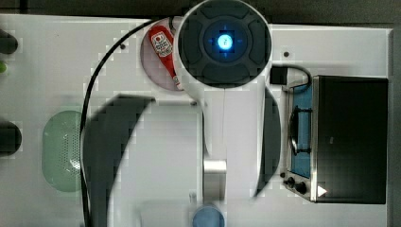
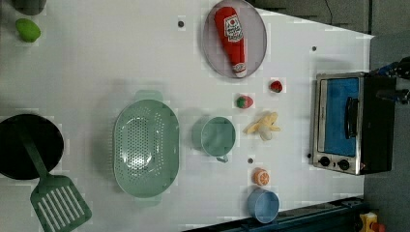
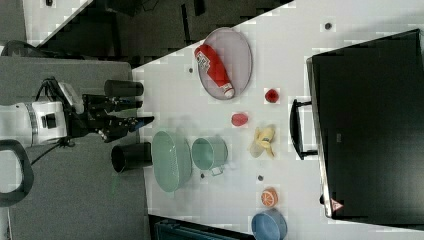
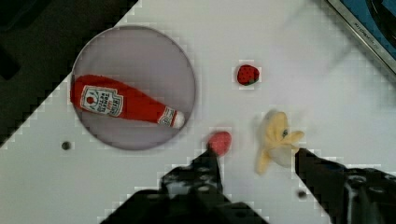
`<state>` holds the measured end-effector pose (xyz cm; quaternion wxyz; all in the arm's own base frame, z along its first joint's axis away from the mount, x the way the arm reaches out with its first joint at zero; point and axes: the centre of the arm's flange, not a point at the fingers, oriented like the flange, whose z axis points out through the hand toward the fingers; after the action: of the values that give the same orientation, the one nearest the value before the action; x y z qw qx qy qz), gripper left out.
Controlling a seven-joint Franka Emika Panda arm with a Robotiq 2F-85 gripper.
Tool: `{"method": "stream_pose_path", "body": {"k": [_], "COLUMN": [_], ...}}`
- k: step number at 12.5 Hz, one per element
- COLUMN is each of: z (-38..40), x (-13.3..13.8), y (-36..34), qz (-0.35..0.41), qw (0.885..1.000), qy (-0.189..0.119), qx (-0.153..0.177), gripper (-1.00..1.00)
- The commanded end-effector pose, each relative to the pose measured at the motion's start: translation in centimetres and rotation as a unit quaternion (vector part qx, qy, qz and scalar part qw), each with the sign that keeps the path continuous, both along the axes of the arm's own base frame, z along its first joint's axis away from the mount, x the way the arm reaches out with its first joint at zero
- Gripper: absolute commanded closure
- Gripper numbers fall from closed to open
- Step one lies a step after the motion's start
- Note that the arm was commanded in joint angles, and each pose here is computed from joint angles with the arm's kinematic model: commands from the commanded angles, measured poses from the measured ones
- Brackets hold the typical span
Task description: Pick banana from table and place on oven.
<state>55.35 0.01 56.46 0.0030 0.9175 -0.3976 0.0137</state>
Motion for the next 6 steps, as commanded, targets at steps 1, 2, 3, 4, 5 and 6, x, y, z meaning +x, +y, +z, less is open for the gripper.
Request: {"method": "stream_pose_path", "body": {"k": [1, 2, 3, 4, 5, 6], "z": [7.26, 7.26, 7.2, 7.15, 6.94, 6.37], "x": [-18.84, -18.85, -18.85, -18.82, -18.73, -18.46], "y": [-2.07, -2.07, -2.07, -2.05, -2.04, -2.02], "qz": [-0.046, -0.046, -0.046, -0.046, -0.046, -0.046], "qw": [0.999, 0.999, 0.999, 0.999, 0.999, 0.999], "qy": [0.003, 0.003, 0.004, 0.005, 0.007, 0.013], "qx": [0.021, 0.021, 0.021, 0.021, 0.021, 0.021], "gripper": [-0.59, -0.81, -0.99, -1.0, -1.0, -1.0]}}
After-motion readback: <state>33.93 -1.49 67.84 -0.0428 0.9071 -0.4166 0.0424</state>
